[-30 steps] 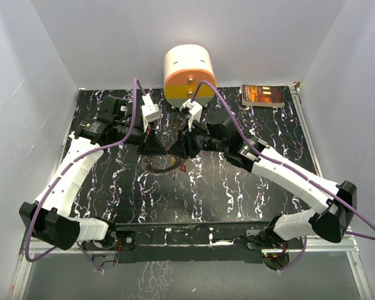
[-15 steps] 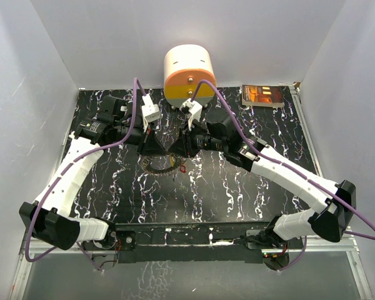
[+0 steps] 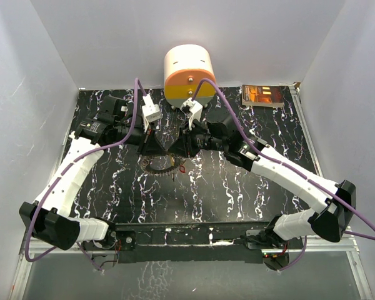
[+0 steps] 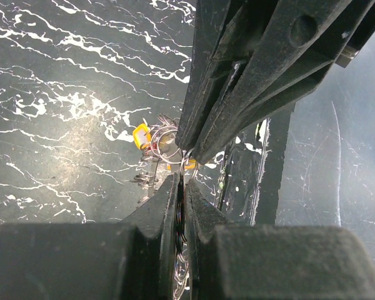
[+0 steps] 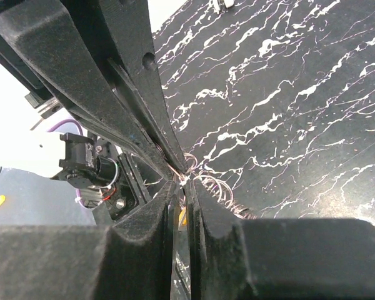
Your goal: Put the keys on the keyring
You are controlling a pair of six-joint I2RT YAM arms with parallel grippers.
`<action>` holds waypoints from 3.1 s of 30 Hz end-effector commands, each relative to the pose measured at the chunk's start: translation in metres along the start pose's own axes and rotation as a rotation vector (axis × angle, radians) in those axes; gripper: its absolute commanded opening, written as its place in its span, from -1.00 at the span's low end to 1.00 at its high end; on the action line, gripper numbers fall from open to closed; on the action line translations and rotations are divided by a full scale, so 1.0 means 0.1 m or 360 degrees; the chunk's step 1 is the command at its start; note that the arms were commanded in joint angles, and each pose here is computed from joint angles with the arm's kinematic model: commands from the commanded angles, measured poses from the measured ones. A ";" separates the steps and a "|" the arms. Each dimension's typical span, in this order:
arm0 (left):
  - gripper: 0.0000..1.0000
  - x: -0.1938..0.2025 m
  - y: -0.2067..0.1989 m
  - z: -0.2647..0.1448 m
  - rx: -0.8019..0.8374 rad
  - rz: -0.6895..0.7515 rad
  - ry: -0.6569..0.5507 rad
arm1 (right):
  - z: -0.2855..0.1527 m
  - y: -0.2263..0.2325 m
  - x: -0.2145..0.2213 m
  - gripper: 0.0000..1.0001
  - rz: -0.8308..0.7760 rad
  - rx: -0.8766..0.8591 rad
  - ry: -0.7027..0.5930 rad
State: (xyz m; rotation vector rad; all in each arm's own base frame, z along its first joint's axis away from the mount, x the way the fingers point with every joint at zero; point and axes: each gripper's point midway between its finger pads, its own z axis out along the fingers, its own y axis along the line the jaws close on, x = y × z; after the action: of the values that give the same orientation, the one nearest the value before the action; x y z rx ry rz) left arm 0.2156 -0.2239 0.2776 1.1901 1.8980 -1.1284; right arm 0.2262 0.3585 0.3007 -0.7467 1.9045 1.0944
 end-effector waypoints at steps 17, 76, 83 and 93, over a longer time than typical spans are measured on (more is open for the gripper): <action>-1.00 -0.25 -0.04 -0.07 -0.0022 0.0104 -0.0095 | 0.04 0.22 0.02 -0.58 0.0060 -0.0184 -0.0009; -1.00 -0.24 -0.09 -0.08 0.0001 0.0119 -0.0104 | -0.10 0.03 -0.23 -0.34 -0.0042 0.0060 -0.0131; -1.00 -0.25 -0.10 -0.08 0.0008 0.0119 -0.0106 | -0.05 -0.01 -0.27 -0.31 -0.0088 0.0086 -0.0140; -1.00 -0.24 -0.11 -0.09 0.0003 0.0127 -0.0106 | -0.01 0.03 -0.37 -0.30 -0.0100 0.0056 -0.0169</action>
State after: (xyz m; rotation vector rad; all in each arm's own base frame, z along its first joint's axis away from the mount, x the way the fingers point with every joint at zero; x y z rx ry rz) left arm 0.2241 -0.2238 0.2785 1.1695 1.8988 -1.0893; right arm 0.2365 0.3540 0.2944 -0.7179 1.9264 1.0058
